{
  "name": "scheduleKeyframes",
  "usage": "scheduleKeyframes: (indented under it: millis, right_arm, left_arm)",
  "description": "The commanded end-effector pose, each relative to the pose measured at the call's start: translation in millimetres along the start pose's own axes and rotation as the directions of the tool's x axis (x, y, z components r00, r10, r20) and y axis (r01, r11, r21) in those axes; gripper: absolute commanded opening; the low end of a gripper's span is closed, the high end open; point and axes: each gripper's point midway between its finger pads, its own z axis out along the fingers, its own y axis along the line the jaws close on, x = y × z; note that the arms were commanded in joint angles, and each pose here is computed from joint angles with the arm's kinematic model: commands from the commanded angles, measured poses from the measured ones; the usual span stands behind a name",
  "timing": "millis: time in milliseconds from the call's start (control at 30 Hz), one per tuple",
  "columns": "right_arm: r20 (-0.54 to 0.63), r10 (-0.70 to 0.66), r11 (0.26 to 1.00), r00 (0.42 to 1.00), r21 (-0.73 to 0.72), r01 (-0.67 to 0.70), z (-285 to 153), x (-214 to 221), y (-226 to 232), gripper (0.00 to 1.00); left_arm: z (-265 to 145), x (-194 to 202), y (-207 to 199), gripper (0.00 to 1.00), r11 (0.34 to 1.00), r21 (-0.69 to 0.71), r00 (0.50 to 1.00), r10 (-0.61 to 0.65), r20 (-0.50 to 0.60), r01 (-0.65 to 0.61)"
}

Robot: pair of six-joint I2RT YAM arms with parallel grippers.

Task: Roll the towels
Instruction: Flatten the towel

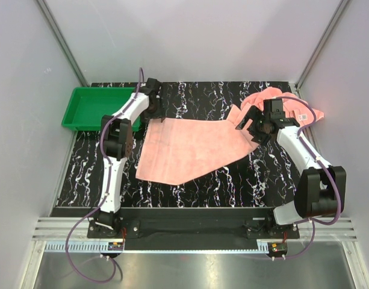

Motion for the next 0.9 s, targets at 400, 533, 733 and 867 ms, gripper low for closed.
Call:
scheduleKeyframes:
  millis: [400,533,733,867]
  right_arm:
    - [0.056,-0.038,0.999,0.998,0.026,0.036,-21.0,-24.2,8.4,0.92]
    - [0.077,-0.047,0.999,0.996,0.002,0.047,-32.3,-40.0,23.9,0.92]
    - [0.05,-0.082,0.988,0.995,-0.129,0.088,-34.7,-60.9,68.9,0.92]
    - [0.042,-0.117,0.981,0.992,-0.151,0.122,-31.8,-77.0,90.3,0.92]
  left_arm:
    - [-51.8,-2.7,-43.1,0.0,0.98,0.197,1.0,0.014,0.027,-0.019]
    - [-120.4,-4.7,-48.4,0.0,0.966,0.255,0.993,0.025,0.117,-0.054]
    - [-218.9,46.3,-21.2,0.0,0.95,0.29,0.973,0.046,0.226,-0.112]
    - [-247.6,98.7,1.7,0.0,0.946,0.288,0.963,0.07,0.259,-0.146]
